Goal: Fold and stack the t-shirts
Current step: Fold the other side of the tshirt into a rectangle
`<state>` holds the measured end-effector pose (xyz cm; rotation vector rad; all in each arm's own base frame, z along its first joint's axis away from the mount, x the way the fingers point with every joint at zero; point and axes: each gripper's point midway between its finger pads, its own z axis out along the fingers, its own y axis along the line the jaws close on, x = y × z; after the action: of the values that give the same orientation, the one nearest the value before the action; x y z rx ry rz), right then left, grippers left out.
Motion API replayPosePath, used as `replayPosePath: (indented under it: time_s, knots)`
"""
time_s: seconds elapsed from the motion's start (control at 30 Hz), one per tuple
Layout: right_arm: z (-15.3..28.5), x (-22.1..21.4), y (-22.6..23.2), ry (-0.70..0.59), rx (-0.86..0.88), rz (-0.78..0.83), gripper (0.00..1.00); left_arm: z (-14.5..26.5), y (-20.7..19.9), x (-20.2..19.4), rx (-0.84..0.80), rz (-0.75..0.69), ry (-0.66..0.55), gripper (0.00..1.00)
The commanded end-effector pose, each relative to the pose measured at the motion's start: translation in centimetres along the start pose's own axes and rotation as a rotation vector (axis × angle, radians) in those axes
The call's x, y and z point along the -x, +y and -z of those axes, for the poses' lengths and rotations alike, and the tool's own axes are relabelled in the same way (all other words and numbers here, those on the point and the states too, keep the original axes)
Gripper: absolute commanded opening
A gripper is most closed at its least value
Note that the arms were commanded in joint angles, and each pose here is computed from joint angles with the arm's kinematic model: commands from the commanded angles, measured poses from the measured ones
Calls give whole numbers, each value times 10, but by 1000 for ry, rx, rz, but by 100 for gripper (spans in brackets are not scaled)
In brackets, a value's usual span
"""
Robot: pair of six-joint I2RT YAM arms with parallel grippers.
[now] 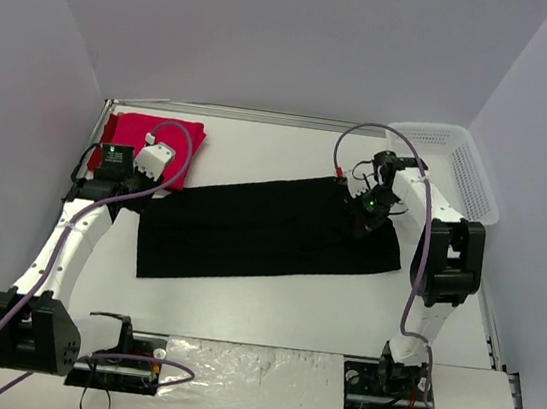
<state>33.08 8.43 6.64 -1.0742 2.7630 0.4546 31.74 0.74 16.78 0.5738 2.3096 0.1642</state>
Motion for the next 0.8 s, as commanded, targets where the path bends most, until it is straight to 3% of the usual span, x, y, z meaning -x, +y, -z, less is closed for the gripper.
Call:
replayPosePath:
  time_s: [0.0,0.47,0.6,0.67,0.77]
  knots:
    - [12,-12,15,7,7,14,0,10,2,8,6,6,-38,34]
    - [0,-49,11,79,-58,-9,0,12,-1,8,-8,5,-43,34]
    - [1,-55,1,99,-115,-25,7,12,-1,8,-11,4,-43,34]
    - [1,-54,-3,95,-135,-38,15,12,-2,8,-13,4,-42,34]
    - [4,-53,-10,90,-171,-45,15,12,-2,7,-11,5,-43,34]
